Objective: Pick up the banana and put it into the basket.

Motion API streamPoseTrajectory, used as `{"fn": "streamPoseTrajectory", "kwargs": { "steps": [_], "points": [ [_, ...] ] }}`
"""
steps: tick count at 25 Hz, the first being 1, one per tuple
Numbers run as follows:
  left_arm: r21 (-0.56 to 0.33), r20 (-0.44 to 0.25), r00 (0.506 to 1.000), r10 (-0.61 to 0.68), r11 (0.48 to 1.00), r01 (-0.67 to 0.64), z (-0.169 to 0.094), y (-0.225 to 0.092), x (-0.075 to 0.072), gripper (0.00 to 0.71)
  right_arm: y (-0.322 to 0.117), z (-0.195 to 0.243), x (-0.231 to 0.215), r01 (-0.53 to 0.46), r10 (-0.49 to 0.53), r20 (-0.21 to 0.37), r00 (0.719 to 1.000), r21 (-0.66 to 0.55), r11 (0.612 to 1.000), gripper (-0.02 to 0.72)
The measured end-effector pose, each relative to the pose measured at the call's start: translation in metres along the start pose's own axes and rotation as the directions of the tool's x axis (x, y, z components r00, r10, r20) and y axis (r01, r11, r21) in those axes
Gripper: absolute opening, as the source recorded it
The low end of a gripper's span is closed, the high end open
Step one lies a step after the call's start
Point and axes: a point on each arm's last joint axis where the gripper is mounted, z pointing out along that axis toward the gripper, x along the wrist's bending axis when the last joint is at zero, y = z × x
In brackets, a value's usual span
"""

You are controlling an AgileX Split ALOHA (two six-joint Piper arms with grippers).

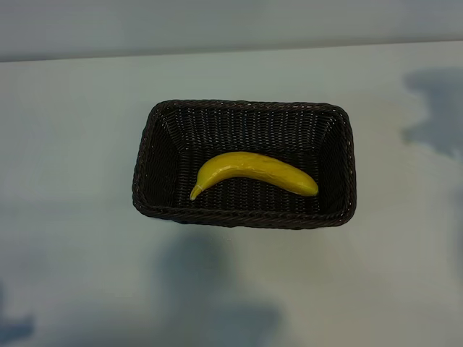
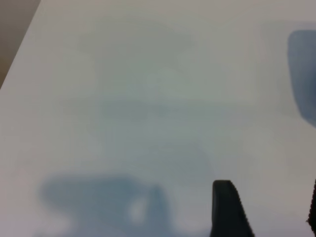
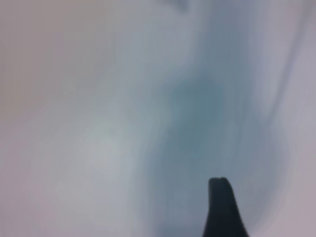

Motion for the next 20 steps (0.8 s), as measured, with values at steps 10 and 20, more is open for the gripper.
{"fn": "streamPoseTrajectory", "kwargs": {
  "steps": [10,20],
  "points": [
    [0.0,0.0,1.0,0.0,1.0,0.0,0.0,0.0,0.0,0.434,-0.099,-0.009,0.007,-0.017,0.017,-0.042,0.999,-0.013,1.0,0.456],
    [0.0,0.0,1.0,0.001,1.0,-0.001,0.0,0.0,0.0,0.434,-0.174,0.015,0.013,-0.023,0.018,-0.047,0.999,-0.112,0.993,0.456]
  ]
}}
